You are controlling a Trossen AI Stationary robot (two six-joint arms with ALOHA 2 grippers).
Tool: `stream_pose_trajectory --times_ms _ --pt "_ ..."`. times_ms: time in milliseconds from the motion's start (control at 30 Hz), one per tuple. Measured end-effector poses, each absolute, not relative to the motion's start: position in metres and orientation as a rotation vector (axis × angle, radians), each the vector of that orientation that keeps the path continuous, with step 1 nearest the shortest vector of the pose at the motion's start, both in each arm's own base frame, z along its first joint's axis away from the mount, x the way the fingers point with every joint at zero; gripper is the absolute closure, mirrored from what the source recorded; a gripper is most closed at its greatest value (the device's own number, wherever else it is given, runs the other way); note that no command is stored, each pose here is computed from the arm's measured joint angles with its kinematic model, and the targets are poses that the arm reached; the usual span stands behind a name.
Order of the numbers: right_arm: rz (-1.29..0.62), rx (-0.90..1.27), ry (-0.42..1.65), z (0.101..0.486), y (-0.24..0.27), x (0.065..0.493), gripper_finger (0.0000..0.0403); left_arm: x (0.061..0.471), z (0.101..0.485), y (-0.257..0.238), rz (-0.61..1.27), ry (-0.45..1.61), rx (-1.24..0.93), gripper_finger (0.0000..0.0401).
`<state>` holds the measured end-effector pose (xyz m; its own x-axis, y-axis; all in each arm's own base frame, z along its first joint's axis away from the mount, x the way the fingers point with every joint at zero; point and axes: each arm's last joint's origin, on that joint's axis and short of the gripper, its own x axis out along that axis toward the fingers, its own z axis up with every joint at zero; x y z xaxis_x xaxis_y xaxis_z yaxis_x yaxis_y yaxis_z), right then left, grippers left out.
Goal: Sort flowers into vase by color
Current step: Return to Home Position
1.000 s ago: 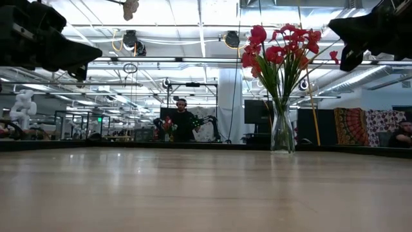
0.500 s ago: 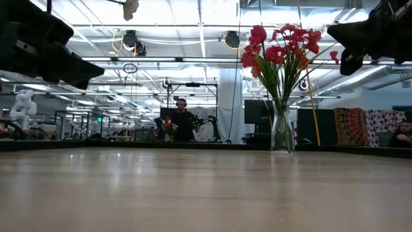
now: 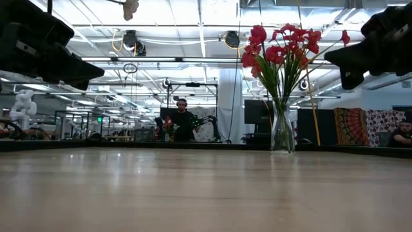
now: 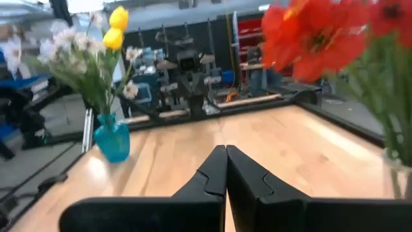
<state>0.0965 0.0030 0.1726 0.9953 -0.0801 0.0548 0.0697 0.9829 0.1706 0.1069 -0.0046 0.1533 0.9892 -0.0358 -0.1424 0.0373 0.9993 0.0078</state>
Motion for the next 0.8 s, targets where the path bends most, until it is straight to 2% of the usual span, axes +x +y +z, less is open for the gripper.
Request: stream_pose_trajectory --times_ms 200,800 --pt "-0.017 0.149 -0.044 0.1714 0.0048 0.0967 0.0403 0.1069 0.1535 -0.0046 -0.037 0.141 0.01 0.0383" --pt "-0.018 0.148 -0.039 0.171 0.0047 0.097 0.0403 0.1069 0.1534 -0.0046 -0.037 0.141 0.01 0.0383"
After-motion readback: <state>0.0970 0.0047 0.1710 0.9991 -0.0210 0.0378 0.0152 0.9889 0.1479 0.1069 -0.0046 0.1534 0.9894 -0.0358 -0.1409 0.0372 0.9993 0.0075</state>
